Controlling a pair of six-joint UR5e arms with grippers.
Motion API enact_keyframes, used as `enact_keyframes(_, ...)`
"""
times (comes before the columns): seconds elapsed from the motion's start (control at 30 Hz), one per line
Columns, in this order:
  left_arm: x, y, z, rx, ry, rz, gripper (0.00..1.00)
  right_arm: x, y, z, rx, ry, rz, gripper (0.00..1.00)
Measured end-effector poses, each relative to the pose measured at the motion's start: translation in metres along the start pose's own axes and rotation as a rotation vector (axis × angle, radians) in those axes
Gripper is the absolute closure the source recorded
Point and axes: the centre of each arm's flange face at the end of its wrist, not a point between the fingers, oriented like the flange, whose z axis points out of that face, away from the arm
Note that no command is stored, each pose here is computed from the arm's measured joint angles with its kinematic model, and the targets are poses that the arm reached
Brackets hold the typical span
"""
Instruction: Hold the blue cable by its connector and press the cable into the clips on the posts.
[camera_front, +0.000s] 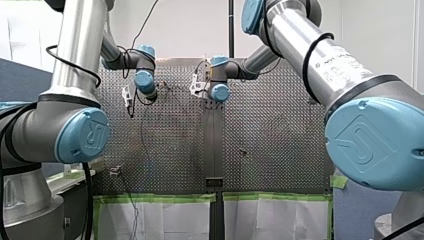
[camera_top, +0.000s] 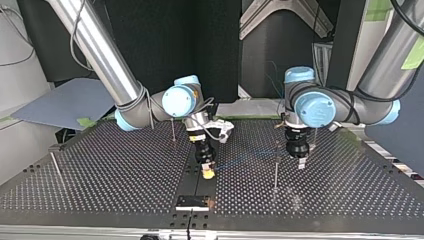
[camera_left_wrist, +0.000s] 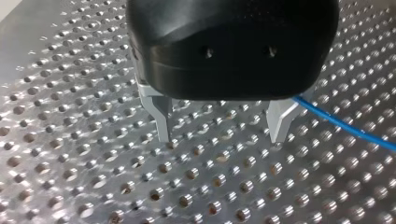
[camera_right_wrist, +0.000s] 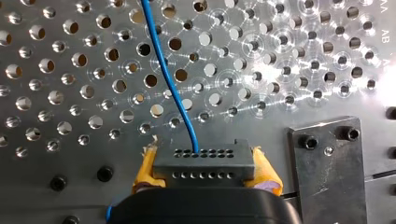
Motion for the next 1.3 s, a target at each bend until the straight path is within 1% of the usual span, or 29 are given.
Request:
enact_keyframes(0.13,0.009,-0.003,-0.009,0.002,0.037,-0.023,0.0,-0.001,0.0,0.0,0.0,-0.004,0.0,1.0)
enact_keyframes(0.23,0.013,-0.003,-0.017,0.008,0.046,-0.034,0.0,-0.001,0.0,-0.001,0.0,-0.006,0.0,1.0)
enact_keyframes(0.57,0.011,-0.001,-0.048,0.028,0.019,-0.086,0.0,-0.002,0.0,-0.002,-0.001,-0.014,-0.001,1.0)
enact_keyframes(0.8,0.008,-0.001,-0.074,0.051,-0.008,-0.122,0.0,-0.003,-0.002,-0.003,0.002,-0.019,-0.001,1.0)
enact_keyframes(0.87,0.008,-0.003,-0.08,0.064,-0.012,-0.127,0.0,-0.003,-0.003,-0.003,0.003,-0.02,-0.001,1.0)
enact_keyframes(1.0,0.014,-0.007,-0.096,0.102,0.0,-0.127,0.0,-0.004,-0.004,-0.003,0.004,-0.021,0.0,1.0)
enact_keyframes(1.07,0.014,-0.009,-0.104,0.114,0.002,-0.128,0.0,-0.004,-0.004,-0.004,0.004,-0.022,0.003,1.0)
enact_keyframes(1.3,0.003,-0.017,-0.127,0.13,-0.02,-0.133,0.0,-0.005,-0.005,-0.004,0.005,-0.022,0.008,1.0)
